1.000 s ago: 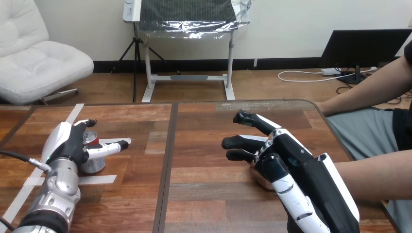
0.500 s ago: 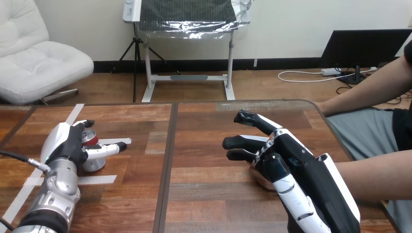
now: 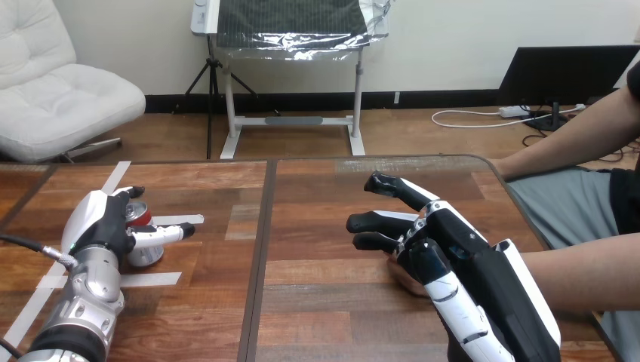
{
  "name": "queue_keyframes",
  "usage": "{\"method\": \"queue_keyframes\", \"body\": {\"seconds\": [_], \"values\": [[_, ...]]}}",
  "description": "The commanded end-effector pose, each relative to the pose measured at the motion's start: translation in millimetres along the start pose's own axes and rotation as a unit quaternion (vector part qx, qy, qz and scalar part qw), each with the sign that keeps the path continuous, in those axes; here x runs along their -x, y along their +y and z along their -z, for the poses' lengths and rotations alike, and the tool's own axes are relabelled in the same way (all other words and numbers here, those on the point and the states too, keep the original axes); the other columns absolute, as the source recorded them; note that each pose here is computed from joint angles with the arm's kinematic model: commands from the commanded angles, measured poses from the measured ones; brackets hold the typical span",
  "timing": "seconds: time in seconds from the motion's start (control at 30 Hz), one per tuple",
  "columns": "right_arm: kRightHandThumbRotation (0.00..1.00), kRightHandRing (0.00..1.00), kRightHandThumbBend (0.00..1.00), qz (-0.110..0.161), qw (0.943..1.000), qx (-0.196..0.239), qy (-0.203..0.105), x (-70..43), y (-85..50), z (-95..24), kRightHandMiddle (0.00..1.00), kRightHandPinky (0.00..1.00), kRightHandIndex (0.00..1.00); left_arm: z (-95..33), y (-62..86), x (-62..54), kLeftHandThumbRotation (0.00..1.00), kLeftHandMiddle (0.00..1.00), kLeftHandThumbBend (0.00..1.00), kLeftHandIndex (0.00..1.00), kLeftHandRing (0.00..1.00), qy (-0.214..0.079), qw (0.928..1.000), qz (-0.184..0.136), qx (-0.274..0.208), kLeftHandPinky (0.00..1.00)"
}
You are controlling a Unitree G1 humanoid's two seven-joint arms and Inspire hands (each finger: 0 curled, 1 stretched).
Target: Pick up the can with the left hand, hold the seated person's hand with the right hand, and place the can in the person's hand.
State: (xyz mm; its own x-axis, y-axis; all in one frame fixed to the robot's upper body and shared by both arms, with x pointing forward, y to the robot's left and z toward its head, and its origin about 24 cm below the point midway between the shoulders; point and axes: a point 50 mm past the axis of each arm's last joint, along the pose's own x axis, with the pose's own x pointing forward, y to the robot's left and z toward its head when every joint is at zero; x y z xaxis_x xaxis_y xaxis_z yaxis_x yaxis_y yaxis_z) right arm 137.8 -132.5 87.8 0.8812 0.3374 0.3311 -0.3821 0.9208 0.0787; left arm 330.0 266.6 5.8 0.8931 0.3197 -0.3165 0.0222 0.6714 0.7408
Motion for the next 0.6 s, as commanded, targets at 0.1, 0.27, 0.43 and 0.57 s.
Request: {"method": "queue_keyframes", "body": {"seconds": [0.1,0.27,0.43,0.57], "values": [[0.65,0.76,0.47,-0.004,0.9989,0.009,-0.045,-7.3,-0.1,-15.0,0.69,0.72,0.81,-13.5,1.8,-3.2,0.27,0.93,0.83,0.88,0.95,-0.011,0.9999,-0.002,-0.003,0.84],[0.65,0.76,0.46,-0.005,0.9989,0.009,-0.045,-7.2,-0.1,-15.2,0.70,0.73,0.81,-13.1,2.0,-3.1,0.25,0.93,0.82,0.88,0.95,-0.011,0.9999,-0.004,-0.003,0.84],[0.65,0.77,0.46,-0.005,0.9989,0.008,-0.045,-7.3,0.2,-15.5,0.70,0.74,0.81,-11.2,2.1,-2.9,0.23,0.93,0.82,0.89,0.94,-0.008,0.9999,-0.005,0.004,0.83],[0.65,0.77,0.46,-0.006,0.9989,0.007,-0.046,-7.4,0.4,-15.5,0.70,0.74,0.81,-10.5,2.2,-2.9,0.22,0.92,0.82,0.89,0.93,-0.006,0.9999,-0.007,0.007,0.82]]}}
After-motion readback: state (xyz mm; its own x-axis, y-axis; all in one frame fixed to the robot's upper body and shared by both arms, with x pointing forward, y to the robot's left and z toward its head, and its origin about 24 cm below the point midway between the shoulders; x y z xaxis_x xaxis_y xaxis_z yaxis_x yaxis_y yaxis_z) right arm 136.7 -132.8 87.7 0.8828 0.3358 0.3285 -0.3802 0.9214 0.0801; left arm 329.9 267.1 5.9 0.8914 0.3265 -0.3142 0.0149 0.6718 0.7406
